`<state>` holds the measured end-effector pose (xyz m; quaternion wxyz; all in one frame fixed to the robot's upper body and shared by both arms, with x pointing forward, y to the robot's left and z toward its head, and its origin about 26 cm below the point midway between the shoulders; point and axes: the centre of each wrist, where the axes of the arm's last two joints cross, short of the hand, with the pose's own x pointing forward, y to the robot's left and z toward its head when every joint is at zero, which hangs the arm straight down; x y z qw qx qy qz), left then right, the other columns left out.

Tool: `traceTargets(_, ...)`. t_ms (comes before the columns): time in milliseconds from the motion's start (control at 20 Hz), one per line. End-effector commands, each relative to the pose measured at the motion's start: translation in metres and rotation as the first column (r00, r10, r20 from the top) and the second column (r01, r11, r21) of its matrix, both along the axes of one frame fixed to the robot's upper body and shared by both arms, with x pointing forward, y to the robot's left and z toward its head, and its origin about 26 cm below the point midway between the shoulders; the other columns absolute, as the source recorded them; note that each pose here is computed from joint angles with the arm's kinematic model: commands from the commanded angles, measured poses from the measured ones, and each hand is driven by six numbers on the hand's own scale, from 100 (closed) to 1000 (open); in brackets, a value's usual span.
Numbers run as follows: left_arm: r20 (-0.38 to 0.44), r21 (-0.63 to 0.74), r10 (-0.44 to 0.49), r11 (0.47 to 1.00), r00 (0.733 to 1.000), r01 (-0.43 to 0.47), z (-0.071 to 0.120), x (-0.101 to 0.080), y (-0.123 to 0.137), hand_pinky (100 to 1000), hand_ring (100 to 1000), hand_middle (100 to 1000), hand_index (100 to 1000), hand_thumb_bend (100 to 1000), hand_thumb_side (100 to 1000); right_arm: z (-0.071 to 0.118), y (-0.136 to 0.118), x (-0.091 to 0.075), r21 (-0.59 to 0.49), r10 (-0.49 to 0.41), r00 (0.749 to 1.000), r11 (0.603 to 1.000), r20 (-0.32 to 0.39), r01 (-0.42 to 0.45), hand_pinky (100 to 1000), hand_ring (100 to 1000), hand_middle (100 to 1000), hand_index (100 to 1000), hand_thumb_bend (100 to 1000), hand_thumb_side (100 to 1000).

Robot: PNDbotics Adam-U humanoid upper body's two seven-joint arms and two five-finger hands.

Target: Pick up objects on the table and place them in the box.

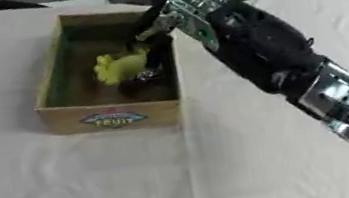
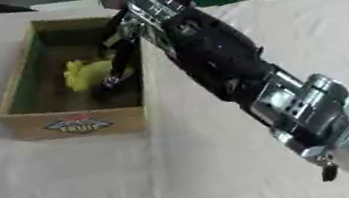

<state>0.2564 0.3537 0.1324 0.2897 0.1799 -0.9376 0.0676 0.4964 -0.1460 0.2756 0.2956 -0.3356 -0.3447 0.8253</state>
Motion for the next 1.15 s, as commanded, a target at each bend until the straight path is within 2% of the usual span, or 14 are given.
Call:
traceTargets(50, 0.022, 0.017, 0.009, 1.0, 1.0, -0.01, 0.008, -0.002, 0.002, 496, 502, 528, 691, 100, 608, 0.03, -0.008, -0.006, 0.014, 0.002, 0.998, 1.0, 0.066, -0.003, 1000, 1000, 975, 1000, 448, 977)
traceTargets(450, 0.02, 0.017, 0.018, 1.0, 1.0, -0.019, 0.007, -0.004, 0.003, 497, 502, 528, 690, 100, 607, 0.073, -0.035, -0.027, 0.037, 0.04, 0.985, 0.998, 0.171, -0.047, 989, 995, 963, 1000, 369, 1000)
traceTargets(500, 0.02, 0.017, 0.02, 1.0, 1.0, -0.02, 0.007, -0.004, 0.003, 497, 502, 528, 690, 100, 607, 0.077, -0.04, -0.031, 0.041, 0.054, 0.981, 0.997, 0.186, -0.063, 982, 987, 957, 1000, 317, 1000)
traceTargets(550, 0.02, 0.016, 0.021, 1.0, 1.0, -0.021, 0.007, -0.004, 0.003, 497, 502, 528, 690, 100, 607, 0.08, -0.044, -0.034, 0.049, 0.07, 0.977, 0.995, 0.203, -0.081, 982, 987, 957, 1000, 317, 1000)
traceTargets(600, 0.021, 0.016, 0.022, 1.0, 1.0, -0.022, 0.007, -0.004, 0.003, 497, 502, 528, 690, 100, 607, 0.083, -0.048, -0.038, 0.062, 0.082, 0.972, 0.993, 0.22, -0.098, 973, 977, 950, 1000, 274, 1000)
traceTargets(650, 0.021, 0.015, 0.022, 1.0, 1.0, -0.022, 0.006, -0.004, 0.003, 497, 502, 528, 690, 100, 602, 0.087, -0.054, -0.041, 0.082, 0.093, 0.966, 0.99, 0.24, -0.115, 965, 967, 942, 1000, 178, 1000)
traceTargets(700, 0.022, 0.015, 0.023, 1.0, 0.999, -0.024, 0.006, -0.004, 0.003, 497, 502, 527, 690, 100, 606, 0.094, -0.058, -0.054, 0.116, 0.12, 0.952, 0.981, 0.282, -0.158, 954, 958, 935, 995, 100, 1000)
traceTargets(850, 0.023, 0.01, 0.029, 1.0, 0.999, -0.029, 0.006, -0.005, 0.003, 496, 501, 525, 687, 100, 603, 0.112, -0.065, -0.11, 0.218, 0.16, 0.911, 0.942, 0.381, -0.257, 928, 931, 915, 971, 100, 1000)
traceTargets(900, 0.023, 0.008, 0.03, 1.0, 0.999, -0.03, 0.006, -0.004, 0.003, 496, 501, 525, 687, 100, 603, 0.114, -0.066, -0.126, 0.243, 0.161, 0.904, 0.931, 0.397, -0.272, 928, 931, 915, 971, 100, 1000)
traceTargets(1050, 0.03, 0.004, 0.034, 0.999, 0.999, -0.034, 0.006, -0.004, 0.003, 496, 500, 525, 686, 100, 602, 0.117, -0.081, -0.169, 0.352, 0.127, 0.86, 0.875, 0.495, -0.332, 898, 863, 863, 897, 100, 1000)
traceTargets(1150, 0.033, 0.001, 0.037, 0.999, 0.999, -0.037, 0.005, -0.004, 0.003, 496, 500, 525, 685, 100, 601, 0.113, -0.092, -0.191, 0.433, 0.061, 0.828, 0.83, 0.557, -0.352, 878, 839, 851, 883, 100, 1000)
